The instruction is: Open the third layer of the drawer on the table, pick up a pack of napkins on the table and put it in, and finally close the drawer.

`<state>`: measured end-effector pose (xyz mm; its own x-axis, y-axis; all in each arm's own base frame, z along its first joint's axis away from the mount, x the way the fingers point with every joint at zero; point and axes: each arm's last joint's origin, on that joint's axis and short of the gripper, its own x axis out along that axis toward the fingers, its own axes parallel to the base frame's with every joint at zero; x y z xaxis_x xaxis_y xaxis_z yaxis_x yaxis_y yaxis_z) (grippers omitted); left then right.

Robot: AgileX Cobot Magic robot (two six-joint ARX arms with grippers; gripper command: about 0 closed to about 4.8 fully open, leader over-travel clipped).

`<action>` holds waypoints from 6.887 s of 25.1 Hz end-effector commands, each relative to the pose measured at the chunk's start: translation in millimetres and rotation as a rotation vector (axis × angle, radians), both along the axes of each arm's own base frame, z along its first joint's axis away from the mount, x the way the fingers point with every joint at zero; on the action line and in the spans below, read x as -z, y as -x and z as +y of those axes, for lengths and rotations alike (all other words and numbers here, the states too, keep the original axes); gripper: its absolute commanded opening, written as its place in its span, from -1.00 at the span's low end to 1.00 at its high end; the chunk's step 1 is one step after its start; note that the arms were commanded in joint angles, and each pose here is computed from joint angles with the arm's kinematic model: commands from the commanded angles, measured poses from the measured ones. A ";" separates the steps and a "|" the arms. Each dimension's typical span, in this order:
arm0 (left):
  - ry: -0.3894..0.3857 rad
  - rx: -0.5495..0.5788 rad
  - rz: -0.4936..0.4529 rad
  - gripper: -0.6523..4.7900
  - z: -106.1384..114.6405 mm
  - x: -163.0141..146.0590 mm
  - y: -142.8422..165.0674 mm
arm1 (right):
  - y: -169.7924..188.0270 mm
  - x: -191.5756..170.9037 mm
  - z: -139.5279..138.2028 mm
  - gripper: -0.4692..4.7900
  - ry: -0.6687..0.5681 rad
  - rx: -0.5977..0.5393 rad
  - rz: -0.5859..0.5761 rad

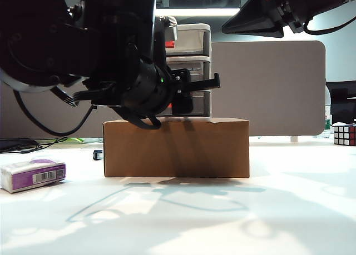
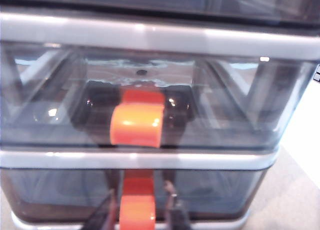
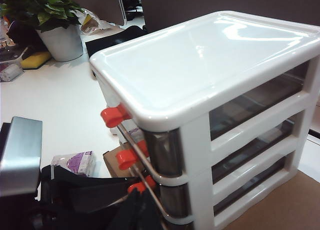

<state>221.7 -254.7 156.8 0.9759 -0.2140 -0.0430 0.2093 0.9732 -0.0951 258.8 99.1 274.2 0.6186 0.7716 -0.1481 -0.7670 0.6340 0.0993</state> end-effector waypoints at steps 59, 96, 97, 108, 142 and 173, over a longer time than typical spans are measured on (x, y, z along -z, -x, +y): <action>-0.023 -0.048 0.036 -0.78 -4.9 -8.6 70.5 | -36.7 13.9 42.6 -0.84 0.001 -0.039 -0.041; 0.053 0.062 0.103 0.02 -1.2 -5.6 50.0 | -35.1 12.4 47.2 -0.84 -0.001 -0.058 -0.034; 0.039 0.050 0.094 0.02 -2.2 -7.1 48.9 | -35.1 12.4 47.2 -0.84 -0.001 -0.058 -0.034; 0.010 0.051 0.080 -0.26 -12.3 -8.1 43.3 | -34.7 13.8 47.2 -0.84 0.004 -0.065 -0.020; -0.048 0.022 0.127 -0.78 -29.5 -7.3 102.2 | -34.7 14.0 47.2 -0.84 0.007 -0.065 -0.021; -0.257 0.047 0.439 -0.30 124.3 -93.8 67.1 | -32.5 19.3 47.6 -0.84 0.018 -0.113 0.042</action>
<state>142.0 -135.5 247.9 0.8799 -0.0486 -0.4727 0.1227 0.9843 0.1272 291.0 146.2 250.9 0.5242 0.8269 -0.2037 -0.8224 0.5536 0.1310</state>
